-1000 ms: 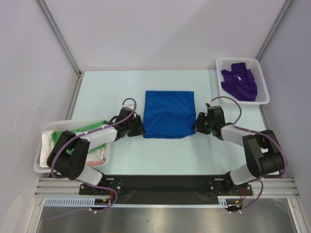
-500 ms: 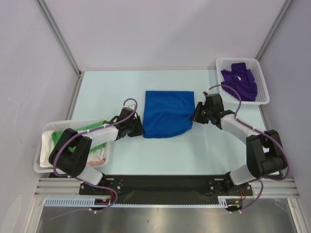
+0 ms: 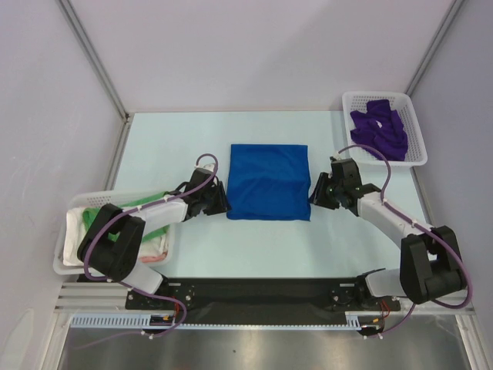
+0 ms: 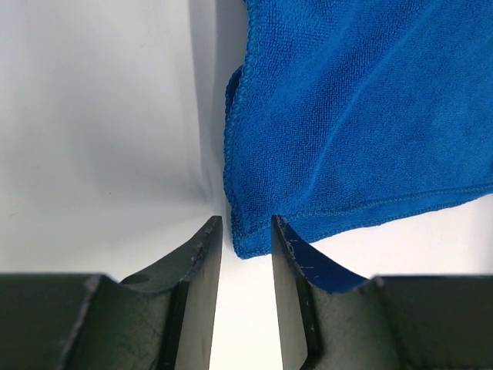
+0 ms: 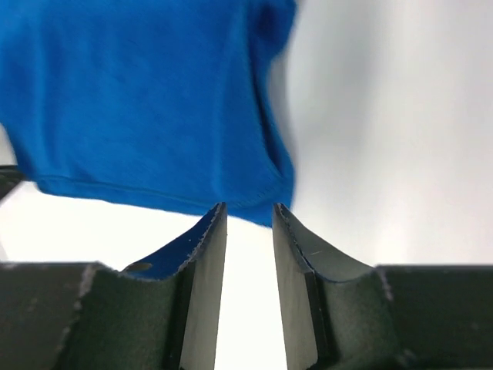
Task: Fold and stack the towels
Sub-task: Fold the towel
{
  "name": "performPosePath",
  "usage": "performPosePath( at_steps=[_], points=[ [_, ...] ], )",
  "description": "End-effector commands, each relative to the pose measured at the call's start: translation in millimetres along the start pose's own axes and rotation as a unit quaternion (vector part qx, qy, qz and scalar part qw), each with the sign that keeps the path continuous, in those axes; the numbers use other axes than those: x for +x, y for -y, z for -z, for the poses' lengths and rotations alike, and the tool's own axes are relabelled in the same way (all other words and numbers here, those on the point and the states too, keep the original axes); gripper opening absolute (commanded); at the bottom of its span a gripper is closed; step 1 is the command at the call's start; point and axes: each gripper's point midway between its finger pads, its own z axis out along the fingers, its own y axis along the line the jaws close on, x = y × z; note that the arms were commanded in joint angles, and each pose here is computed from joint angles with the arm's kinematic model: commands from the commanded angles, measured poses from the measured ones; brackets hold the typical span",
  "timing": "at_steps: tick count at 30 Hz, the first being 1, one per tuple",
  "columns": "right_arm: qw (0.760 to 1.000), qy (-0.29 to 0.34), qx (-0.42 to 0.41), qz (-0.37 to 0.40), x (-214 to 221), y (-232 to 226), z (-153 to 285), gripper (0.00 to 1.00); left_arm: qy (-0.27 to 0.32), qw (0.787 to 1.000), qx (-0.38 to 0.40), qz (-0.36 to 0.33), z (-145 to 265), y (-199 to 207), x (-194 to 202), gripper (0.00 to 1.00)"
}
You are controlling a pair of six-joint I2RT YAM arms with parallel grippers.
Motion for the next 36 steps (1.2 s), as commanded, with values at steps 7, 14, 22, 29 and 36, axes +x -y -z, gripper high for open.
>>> performPosePath(
  at_steps=[7, 14, 22, 29, 36],
  points=[
    [0.999, -0.014, 0.038, 0.011, 27, 17, -1, 0.33, 0.016, 1.000, 0.012, -0.008, 5, 7, -8, 0.37],
    [0.998, -0.037, 0.046, 0.022, 51, 16, -9, 0.30, 0.010, 1.000, 0.016, -0.005, 8, 3, 3, 0.36],
    [0.996, -0.051, 0.072, 0.028, 61, 21, -22, 0.34, 0.005, 1.000, 0.019, -0.003, 7, -1, 14, 0.37],
    [0.993, -0.057, 0.095, 0.028, 72, 29, -31, 0.26, -0.003, 1.000, 0.026, -0.001, -4, 3, 21, 0.35],
    [0.994, -0.031, 0.101, 0.027, 65, 29, -26, 0.31, 0.001, 1.000, 0.019, -0.003, -5, 0, 21, 0.34]
  ],
)
